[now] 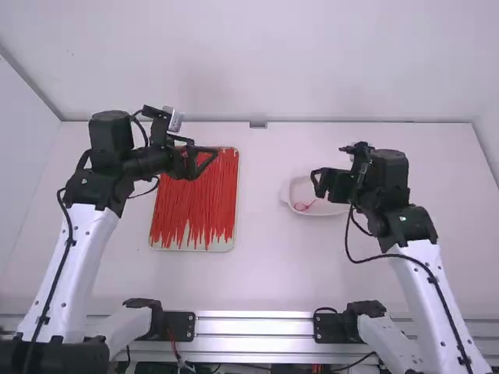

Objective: Fasten the cable tie

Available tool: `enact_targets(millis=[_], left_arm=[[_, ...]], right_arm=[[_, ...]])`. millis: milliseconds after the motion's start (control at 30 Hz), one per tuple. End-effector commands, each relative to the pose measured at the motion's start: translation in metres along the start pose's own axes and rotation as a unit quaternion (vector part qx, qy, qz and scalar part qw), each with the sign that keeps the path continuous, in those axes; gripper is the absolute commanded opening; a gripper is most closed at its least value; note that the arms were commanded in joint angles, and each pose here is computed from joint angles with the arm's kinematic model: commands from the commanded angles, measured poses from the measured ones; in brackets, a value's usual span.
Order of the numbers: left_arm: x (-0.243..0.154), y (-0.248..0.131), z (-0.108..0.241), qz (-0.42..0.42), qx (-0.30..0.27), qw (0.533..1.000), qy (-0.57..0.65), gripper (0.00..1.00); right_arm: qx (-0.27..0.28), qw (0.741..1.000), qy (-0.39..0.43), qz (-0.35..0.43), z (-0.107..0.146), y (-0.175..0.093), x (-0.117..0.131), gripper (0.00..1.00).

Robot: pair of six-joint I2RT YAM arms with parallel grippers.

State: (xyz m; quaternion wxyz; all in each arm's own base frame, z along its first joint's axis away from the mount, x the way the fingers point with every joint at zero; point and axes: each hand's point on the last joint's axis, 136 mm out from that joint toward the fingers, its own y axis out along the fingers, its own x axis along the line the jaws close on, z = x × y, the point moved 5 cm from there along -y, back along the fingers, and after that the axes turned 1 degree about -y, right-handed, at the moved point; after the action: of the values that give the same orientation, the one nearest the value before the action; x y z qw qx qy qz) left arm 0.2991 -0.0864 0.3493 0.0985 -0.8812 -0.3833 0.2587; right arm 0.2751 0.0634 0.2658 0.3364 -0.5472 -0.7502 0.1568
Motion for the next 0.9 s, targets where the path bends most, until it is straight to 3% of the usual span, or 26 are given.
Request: enact_targets(millis=[0, 133, 367, 767, 867], left_arm=[[0.004, -0.008, 0.004, -0.033, -0.014, 0.999, 0.02, 0.88], [0.005, -0.016, 0.006, -0.062, -0.038, 0.997, 0.038, 0.82], [0.008, -0.032, 0.013, -0.124, -0.093, 0.985, 0.073, 0.69], [0.013, -0.071, 0.029, -0.242, -0.217, 0.938, 0.123, 0.43], [0.018, -0.077, 0.043, -0.272, -0.228, 0.927, 0.119, 0.37]], right_arm=[[-0.017, 0.999, -0.02, 0.04, 0.004, -0.004, -0.017, 0.88], [-0.061, 0.993, -0.04, 0.094, 0.003, -0.015, -0.041, 0.81], [-0.13, 0.973, -0.101, 0.162, 0.01, -0.03, -0.056, 0.67], [-0.26, 0.946, -0.124, 0.149, 0.033, -0.045, -0.054, 0.4], [-0.268, 0.944, -0.125, 0.148, 0.045, -0.043, -0.057, 0.34]])
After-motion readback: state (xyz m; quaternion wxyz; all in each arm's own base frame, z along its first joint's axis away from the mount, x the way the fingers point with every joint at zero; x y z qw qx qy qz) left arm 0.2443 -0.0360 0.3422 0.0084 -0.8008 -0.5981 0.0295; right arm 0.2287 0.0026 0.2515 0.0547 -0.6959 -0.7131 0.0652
